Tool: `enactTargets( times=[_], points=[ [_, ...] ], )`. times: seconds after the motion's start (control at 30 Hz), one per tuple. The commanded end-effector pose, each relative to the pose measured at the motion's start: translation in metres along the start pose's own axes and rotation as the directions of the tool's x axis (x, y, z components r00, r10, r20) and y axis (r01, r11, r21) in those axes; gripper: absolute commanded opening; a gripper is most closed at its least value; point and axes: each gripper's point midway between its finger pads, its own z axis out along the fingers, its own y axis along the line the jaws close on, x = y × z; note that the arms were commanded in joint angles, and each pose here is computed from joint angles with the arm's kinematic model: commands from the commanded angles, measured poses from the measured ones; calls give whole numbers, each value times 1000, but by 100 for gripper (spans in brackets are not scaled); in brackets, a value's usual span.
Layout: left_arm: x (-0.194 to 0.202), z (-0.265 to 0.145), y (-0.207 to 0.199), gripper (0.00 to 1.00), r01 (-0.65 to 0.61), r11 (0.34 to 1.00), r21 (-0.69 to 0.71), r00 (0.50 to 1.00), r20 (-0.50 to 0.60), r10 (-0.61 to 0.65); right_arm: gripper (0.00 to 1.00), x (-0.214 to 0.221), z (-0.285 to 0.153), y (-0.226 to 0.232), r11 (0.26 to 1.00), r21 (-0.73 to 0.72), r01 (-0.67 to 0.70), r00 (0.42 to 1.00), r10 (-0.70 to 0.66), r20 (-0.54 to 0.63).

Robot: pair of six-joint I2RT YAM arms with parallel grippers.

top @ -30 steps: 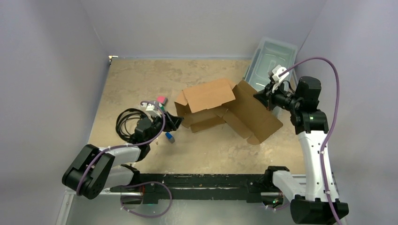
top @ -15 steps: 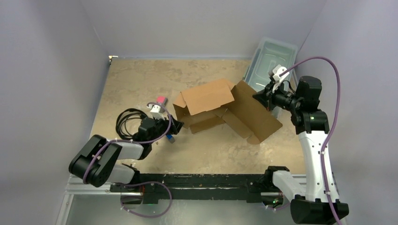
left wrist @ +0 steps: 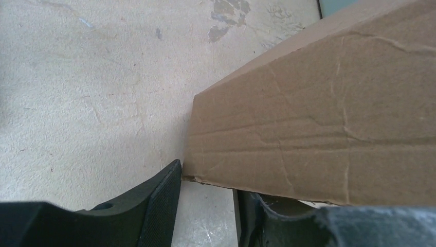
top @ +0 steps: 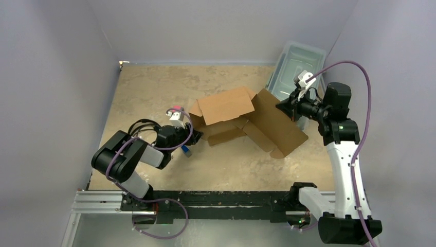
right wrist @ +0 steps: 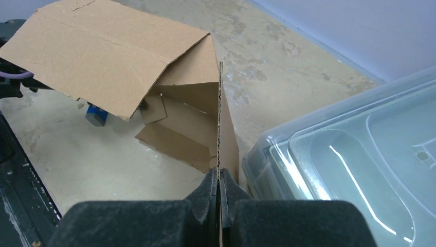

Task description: Fold the paper box

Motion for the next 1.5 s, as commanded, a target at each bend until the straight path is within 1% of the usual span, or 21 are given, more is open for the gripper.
enactTargets(
  times=[0.0,0.13,0.27,0.37,0.53,0.73,0.97,1.1,1.17,1.33,1.37,1.43,1.47],
  points=[
    [-20,7,-15,37,22,998,63,997,67,-26,0,-22,-6,4,999,-12,30,998,-29,56],
    [-22,6,-15,25,49,997,54,996,74,-53,0,-21,-5,4,1000,-12,27,998,-26,56],
    [-30,5,-28,18,124,988,91,989,67,-130,0,-20,-5,4,1000,-12,24,998,-24,54],
    [-30,5,-38,16,169,980,103,984,45,-174,0,-17,-4,3,1000,-7,11,999,-11,48],
    [-20,8,-47,17,193,977,91,980,21,-196,0,-13,-5,5,1000,-7,9,999,-9,45],
    [-9,13,-48,23,225,971,83,974,-7,-225,0,-7,-8,5,1000,12,22,999,-23,34],
    [-11,12,-48,39,285,957,58,958,-16,-285,0,-2,-10,2,999,38,39,999,-40,19],
    [-12,4,-53,45,295,953,69,955,-38,-293,0,-2,-12,-2,996,66,56,998,-57,9],
    [-14,-2,-53,49,277,959,59,960,-49,-274,0,-2,-13,-5,995,80,63,998,-63,2],
    [-25,-29,-57,61,187,982,28,981,-64,-185,0,5,-11,-9,994,90,63,998,-62,-17],
    [-34,-38,-62,62,167,985,35,985,-48,-166,0,6,-10,-10,994,90,61,998,-60,-19],
    [-42,-55,-63,62,129,992,13,991,-38,-128,0,7,-9,-11,994,92,60,998,-58,-21],
    [-48,-63,-63,64,113,994,0,993,-23,-113,0,8,-9,-11,994,91,60,998,-58,-21]
  ],
)
